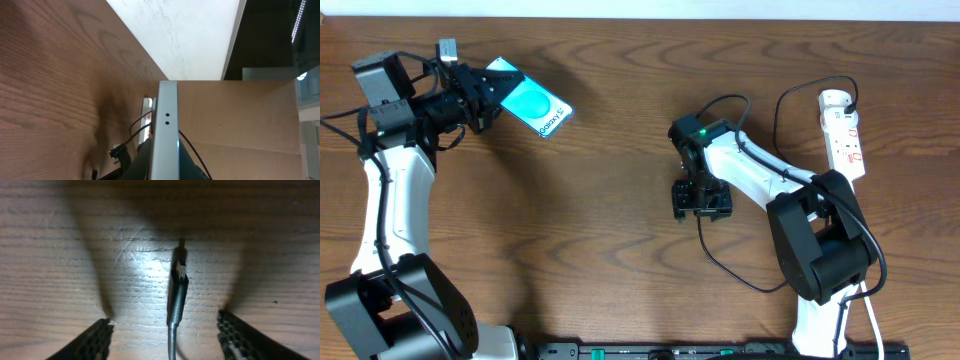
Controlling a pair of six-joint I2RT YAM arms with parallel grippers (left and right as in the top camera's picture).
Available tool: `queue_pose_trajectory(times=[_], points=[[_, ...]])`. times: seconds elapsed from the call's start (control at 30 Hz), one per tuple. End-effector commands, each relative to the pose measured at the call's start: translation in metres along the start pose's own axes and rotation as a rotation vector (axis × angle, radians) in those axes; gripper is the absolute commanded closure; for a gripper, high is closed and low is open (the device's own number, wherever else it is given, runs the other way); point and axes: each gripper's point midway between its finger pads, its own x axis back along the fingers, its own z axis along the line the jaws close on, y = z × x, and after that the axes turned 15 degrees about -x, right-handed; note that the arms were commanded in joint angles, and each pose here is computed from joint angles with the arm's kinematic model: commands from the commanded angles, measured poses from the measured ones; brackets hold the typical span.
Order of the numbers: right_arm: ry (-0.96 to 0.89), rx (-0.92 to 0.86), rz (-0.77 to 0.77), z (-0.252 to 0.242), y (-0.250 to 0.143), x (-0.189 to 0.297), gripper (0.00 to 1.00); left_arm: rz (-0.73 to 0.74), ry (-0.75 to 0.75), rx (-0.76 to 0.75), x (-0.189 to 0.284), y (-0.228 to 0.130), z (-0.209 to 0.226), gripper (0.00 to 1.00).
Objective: Plug charger to phone and switch on socket
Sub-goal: 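Lower the right gripper over the black cable's connector end, then grasp the cable connector with the right gripper and lift it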
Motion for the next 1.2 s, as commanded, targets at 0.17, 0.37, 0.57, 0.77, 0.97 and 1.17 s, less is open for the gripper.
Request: queue_pose_trajectory(times=[0.17,0.37,0.57,0.77,0.97,1.17], points=[[0.005,-0.026,-0.031,0.0046,0.0059,-0.0021,0.52,0.006,-0.025,-0.042,0.0018,0.001,-0.0097,0.93],[0.002,-0.026,-0.033,0.0041,0.0063,-0.0021,0.72,0.006,-0.025,-0.042,0.0018,0.001,-0.0097,0.93],[0.002,-0.026,-0.033,0.0041,0.0063,-0.0021,0.89,0.007,-0.025,-0.041,0.0018,0.0009,-0.0097,0.93],[0.002,-0.026,-0.032,0.004,0.0062,-0.0021,0.94,0.007,-0.024,-0.038,0.0018,0.0006,-0.0095,0.93],[0.002,-0.026,-0.032,0.0041,0.0061,-0.0021,0.99,0.007,-0.024,-0.038,0.0018,0.0006,-0.0095,0.93],[0.006,-0.024,-0.033,0.0044,0.008,0.002,0.99,0.007,-0.024,-0.039,0.0018,0.0007,-0.0095,0.93]])
